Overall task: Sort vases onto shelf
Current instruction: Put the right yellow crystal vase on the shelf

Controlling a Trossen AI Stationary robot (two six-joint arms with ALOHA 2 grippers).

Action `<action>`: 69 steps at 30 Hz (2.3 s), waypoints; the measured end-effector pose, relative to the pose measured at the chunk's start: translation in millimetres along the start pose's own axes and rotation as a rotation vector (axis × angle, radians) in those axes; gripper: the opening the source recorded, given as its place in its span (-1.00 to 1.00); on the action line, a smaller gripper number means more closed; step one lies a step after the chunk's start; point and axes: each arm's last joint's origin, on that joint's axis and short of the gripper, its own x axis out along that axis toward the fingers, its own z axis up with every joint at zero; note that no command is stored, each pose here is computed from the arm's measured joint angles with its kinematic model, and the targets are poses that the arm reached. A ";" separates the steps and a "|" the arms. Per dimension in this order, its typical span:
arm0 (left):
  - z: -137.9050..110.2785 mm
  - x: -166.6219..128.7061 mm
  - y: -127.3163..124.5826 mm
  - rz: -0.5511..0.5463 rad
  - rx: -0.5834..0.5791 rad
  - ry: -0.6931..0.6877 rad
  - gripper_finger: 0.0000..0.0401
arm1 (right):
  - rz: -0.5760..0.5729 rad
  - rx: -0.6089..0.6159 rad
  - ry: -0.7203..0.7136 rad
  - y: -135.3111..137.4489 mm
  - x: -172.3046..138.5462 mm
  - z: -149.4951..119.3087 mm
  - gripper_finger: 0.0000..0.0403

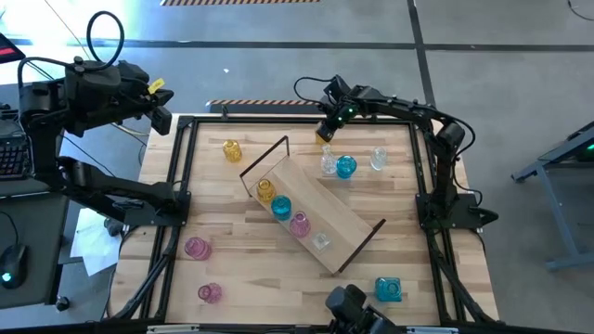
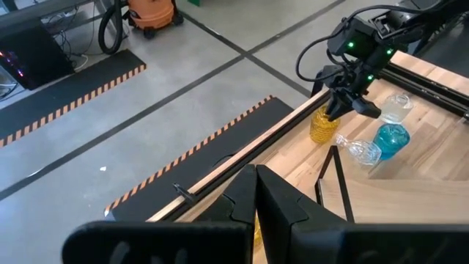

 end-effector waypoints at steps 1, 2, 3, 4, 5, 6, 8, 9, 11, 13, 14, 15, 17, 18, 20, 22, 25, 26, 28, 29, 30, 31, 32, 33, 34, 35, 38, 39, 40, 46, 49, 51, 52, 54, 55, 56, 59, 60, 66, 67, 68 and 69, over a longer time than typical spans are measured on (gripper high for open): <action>0.0 0.0 0.0 0.000 0.000 0.000 -1.00 | -0.001 -0.001 0.001 0.7 0.2 0.0 -0.85; 0.0 0.0 0.0 0.000 0.000 0.000 -1.00 | -0.005 -0.003 0.001 1.0 0.3 0.0 -0.87; 0.0 0.0 0.0 0.000 0.000 0.000 -1.00 | -0.004 -0.004 0.000 1.2 -0.3 -0.1 -0.90; 0.0 0.0 0.0 0.000 0.000 0.000 -1.00 | -0.003 -0.004 -0.001 1.5 -1.0 0.0 -0.92; 0.0 0.0 0.0 0.000 0.000 0.000 -1.00 | -0.001 -0.007 -0.003 2.8 -1.7 0.2 -0.94; 0.0 0.0 0.0 0.000 0.000 0.000 -1.00 | -0.002 -0.011 -0.005 4.5 -3.0 0.5 -0.95; 0.0 0.0 0.0 0.000 0.000 0.000 -1.00 | -0.005 -0.018 -0.014 7.7 -6.7 1.3 -0.95; 0.0 0.0 0.0 0.000 0.000 0.000 -1.00 | -0.004 -0.018 -0.018 9.9 -8.6 2.1 -0.95; 0.0 0.0 0.0 0.000 0.000 0.000 -1.00 | -0.003 -0.012 -0.016 12.7 -13.7 4.7 -0.95; 0.0 0.0 0.0 0.000 0.001 0.000 -1.00 | -0.006 -0.013 0.008 16.6 -19.5 8.3 -0.95; 0.0 0.0 0.0 0.000 0.001 0.000 -1.00 | -0.006 -0.013 0.026 18.5 -22.5 9.5 -0.95; 0.0 0.0 0.0 0.000 0.001 0.000 -1.00 | -0.001 -0.024 0.029 21.0 -25.7 12.5 -0.95; 0.0 0.0 0.0 0.000 0.001 0.000 -1.00 | -0.005 -0.049 -0.004 26.5 -34.6 21.8 -0.95; 0.0 0.0 0.0 0.000 0.002 0.000 -1.00 | -0.004 -0.059 -0.017 29.1 -40.0 25.9 -0.95; 0.0 0.0 0.0 0.000 0.009 0.000 -1.00 | 0.000 -0.071 -0.017 33.3 -49.0 30.1 -0.96; 0.0 0.0 0.0 0.000 0.010 0.000 -1.00 | 0.003 -0.084 -0.021 37.9 -55.3 34.1 -0.96; 0.0 0.0 0.0 0.000 0.010 0.000 -1.00 | 0.010 -0.095 -0.022 45.4 -68.5 40.0 -0.96; 0.0 0.0 0.0 0.000 0.011 0.000 -1.00 | 0.014 -0.098 -0.014 48.6 -72.6 41.0 -0.96; 0.0 0.0 0.0 0.000 0.017 0.000 -1.00 | 0.020 -0.103 0.019 55.5 -80.1 40.8 -0.96; 0.0 0.0 0.0 0.000 0.019 0.000 -1.00 | 0.025 -0.109 0.032 60.4 -84.2 41.1 -0.96; 0.0 0.0 0.0 0.000 0.020 0.000 -1.00 | 0.031 -0.117 0.041 66.0 -88.6 41.8 -0.96; 0.0 0.0 0.0 0.000 0.020 0.000 -1.00 | 0.038 -0.126 0.052 72.2 -92.5 42.0 -0.96; 0.0 0.0 0.0 0.000 0.019 0.000 -1.00 | 0.049 -0.136 0.068 79.5 -96.4 41.4 -0.96; 0.0 0.0 0.0 0.000 0.019 0.000 -1.00 | 0.059 -0.142 0.088 86.5 -99.5 40.2 -0.96; 0.0 0.0 0.0 0.000 0.020 0.000 -1.00 | 0.070 -0.144 0.105 93.6 -101.9 38.9 -0.96; 0.0 0.0 0.0 0.000 0.019 0.000 -1.00 | 0.083 -0.154 0.113 101.2 -103.9 38.3 -0.96; 0.0 0.0 0.0 0.000 0.022 0.000 -1.00 | 0.131 -0.188 0.111 125.1 -105.9 37.1 -0.96; 0.0 0.0 0.0 0.000 0.028 0.000 -1.00 | 0.150 -0.199 0.115 132.5 -105.1 36.0 -0.96; 0.0 0.0 0.0 0.000 0.035 0.000 -1.00 | 0.172 -0.210 0.116 139.4 -104.3 35.0 -0.96; 0.0 0.0 0.0 0.000 0.045 0.000 -1.00 | 0.225 -0.243 0.082 167.1 -89.5 37.2 -0.96; 0.0 0.0 0.0 0.000 0.045 0.000 -1.00 | 0.237 -0.234 0.070 170.9 -81.2 39.9 -0.96; 0.0 0.0 0.0 0.000 0.045 0.000 -1.00 | 0.267 -0.233 0.086 173.4 -74.4 39.6 -0.96; 0.0 0.0 0.0 -0.002 0.045 0.000 -1.00 | 0.273 -0.234 0.095 174.8 -69.6 39.4 -0.96; -0.1 0.0 -0.6 -0.019 0.044 0.003 -1.00 | 0.275 -0.242 0.098 178.2 -62.3 39.6 -0.96; -0.2 0.0 -0.9 -0.032 0.044 0.006 -1.00 | 0.280 -0.245 0.103 180.2 -59.2 39.3 -0.96; -0.2 0.0 -1.2 -0.042 0.044 0.007 -1.00 | 0.284 -0.249 0.102 182.0 -57.4 39.3 -0.96; -0.3 0.0 -1.5 -0.053 0.044 0.009 -1.00 | 0.295 -0.267 0.066 187.5 -52.8 42.3 -0.96; -0.3 0.0 -1.5 -0.052 0.043 0.009 -1.00 | 0.299 -0.270 0.055 188.8 -52.0 43.2 -0.96; -0.3 0.0 -1.6 -0.055 0.043 0.010 -1.00 | 0.338 -0.256 0.049 191.2 -40.8 45.6 -0.96; -0.3 0.0 -1.6 -0.055 0.043 0.010 -1.00 | 0.335 -0.256 0.052 191.0 -38.3 45.6 -0.95; -0.3 0.0 -1.6 -0.055 0.042 0.010 -1.00 | 0.334 -0.257 0.050 191.0 -36.0 46.1 -0.95; -0.3 0.0 -1.6 -0.057 0.042 0.010 -1.00 | 0.335 -0.258 0.045 191.1 -34.6 46.8 -0.95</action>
